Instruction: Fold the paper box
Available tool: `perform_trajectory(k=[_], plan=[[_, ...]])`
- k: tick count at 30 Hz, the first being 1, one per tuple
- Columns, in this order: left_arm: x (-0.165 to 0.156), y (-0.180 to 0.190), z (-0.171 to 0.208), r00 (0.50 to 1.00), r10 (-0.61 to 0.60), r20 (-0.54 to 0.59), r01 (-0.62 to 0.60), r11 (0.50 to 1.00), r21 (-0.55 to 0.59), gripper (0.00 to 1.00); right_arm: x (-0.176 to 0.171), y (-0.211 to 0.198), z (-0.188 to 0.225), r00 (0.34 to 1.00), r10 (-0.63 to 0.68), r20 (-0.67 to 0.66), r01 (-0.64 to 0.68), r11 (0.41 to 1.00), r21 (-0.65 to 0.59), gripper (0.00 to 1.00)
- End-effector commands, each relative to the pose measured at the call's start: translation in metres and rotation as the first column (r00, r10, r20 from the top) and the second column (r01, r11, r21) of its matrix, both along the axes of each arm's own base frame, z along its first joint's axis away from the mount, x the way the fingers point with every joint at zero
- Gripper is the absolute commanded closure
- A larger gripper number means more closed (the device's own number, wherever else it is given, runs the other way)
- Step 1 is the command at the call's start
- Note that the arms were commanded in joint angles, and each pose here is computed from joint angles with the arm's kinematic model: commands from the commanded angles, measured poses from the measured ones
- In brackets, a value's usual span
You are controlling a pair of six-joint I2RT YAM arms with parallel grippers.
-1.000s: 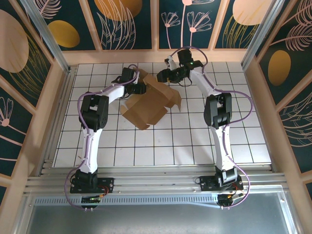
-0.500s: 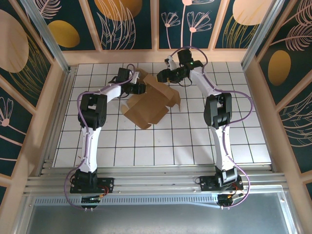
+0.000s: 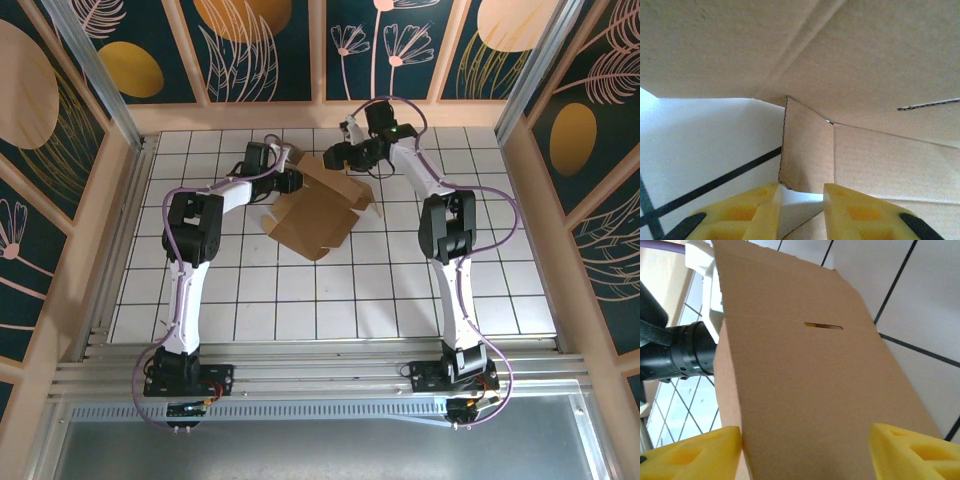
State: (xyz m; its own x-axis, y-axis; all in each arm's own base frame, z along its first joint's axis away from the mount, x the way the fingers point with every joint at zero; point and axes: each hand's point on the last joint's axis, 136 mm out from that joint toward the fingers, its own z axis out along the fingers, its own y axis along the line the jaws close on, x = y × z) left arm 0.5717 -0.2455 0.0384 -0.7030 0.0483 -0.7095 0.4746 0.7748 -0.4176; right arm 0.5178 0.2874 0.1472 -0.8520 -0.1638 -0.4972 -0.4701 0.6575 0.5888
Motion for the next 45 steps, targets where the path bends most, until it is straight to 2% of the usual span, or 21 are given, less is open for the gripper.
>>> perform_trajectory(k=[1, 6, 14, 21, 24, 26, 27, 29, 35, 39, 40, 42, 45], plan=[[0.007, -0.012, 0.009, 1.0, 0.008, 0.012, -0.008, 1.0, 0.019, 0.7, 0.017, -0.02, 0.016, 0.996, -0.085, 0.016, 0.085, 0.996, 0.015, 0.28], [0.003, -0.025, 0.014, 0.997, -0.065, 0.037, 0.067, 0.997, -0.036, 0.69, 0.028, -0.033, 0.032, 0.994, -0.113, 0.003, 0.112, 0.988, 0.109, 0.26], [0.003, -0.058, 0.019, 0.98, -0.181, 0.078, 0.184, 0.982, -0.031, 0.65, 0.031, -0.036, 0.012, 0.991, -0.109, -0.072, 0.119, 0.982, 0.149, 0.32], [0.011, -0.064, 0.02, 0.981, -0.181, 0.074, 0.182, 0.983, -0.009, 0.68, 0.026, -0.036, 0.002, 0.991, -0.098, -0.089, 0.111, 0.983, 0.147, 0.35], [0.017, -0.058, 0.01, 0.991, -0.131, 0.037, 0.13, 0.991, 0.011, 0.68, 0.025, -0.037, 0.002, 0.992, -0.096, -0.087, 0.108, 0.983, 0.146, 0.35], [0.017, -0.057, 0.009, 0.994, -0.104, 0.03, 0.105, 0.994, -0.01, 0.66, 0.025, -0.039, 0.0, 0.991, -0.1, -0.087, 0.112, 0.984, 0.142, 0.35], [0.017, -0.058, 0.013, 0.995, -0.095, 0.028, 0.096, 0.995, -0.027, 0.61, 0.025, -0.04, 0.0, 0.991, -0.105, -0.086, 0.116, 0.984, 0.138, 0.35], [0.015, -0.054, 0.029, 0.997, -0.062, 0.052, 0.064, 0.997, -0.042, 0.54, 0.026, -0.043, 0.0, 0.99, -0.114, -0.077, 0.124, 0.984, 0.127, 0.35], [-0.005, -0.022, 0.118, 0.97, 0.065, 0.234, -0.054, 0.997, -0.055, 0.53, 0.027, -0.048, -0.004, 0.991, -0.121, -0.061, 0.126, 0.988, 0.092, 0.35], [0.005, 0.013, 0.162, 0.956, 0.188, 0.225, -0.169, 0.98, -0.103, 0.54, 0.028, -0.047, -0.003, 0.991, -0.117, -0.059, 0.122, 0.987, 0.101, 0.35], [0.008, 0.019, 0.172, 0.957, 0.187, 0.22, -0.162, 0.979, -0.126, 0.53, 0.028, -0.046, -0.003, 0.992, -0.114, -0.061, 0.12, 0.987, 0.107, 0.35], [0.008, 0.018, 0.19, 0.963, 0.098, 0.253, -0.061, 0.987, -0.15, 0.48, 0.027, -0.044, -0.002, 0.993, -0.105, -0.062, 0.112, 0.987, 0.115, 0.35], [0.004, 0.002, 0.189, 0.939, -0.166, 0.301, 0.176, 0.984, -0.006, 0.46, 0.026, -0.043, -0.002, 0.994, -0.091, -0.06, 0.097, 0.989, 0.115, 0.36]])
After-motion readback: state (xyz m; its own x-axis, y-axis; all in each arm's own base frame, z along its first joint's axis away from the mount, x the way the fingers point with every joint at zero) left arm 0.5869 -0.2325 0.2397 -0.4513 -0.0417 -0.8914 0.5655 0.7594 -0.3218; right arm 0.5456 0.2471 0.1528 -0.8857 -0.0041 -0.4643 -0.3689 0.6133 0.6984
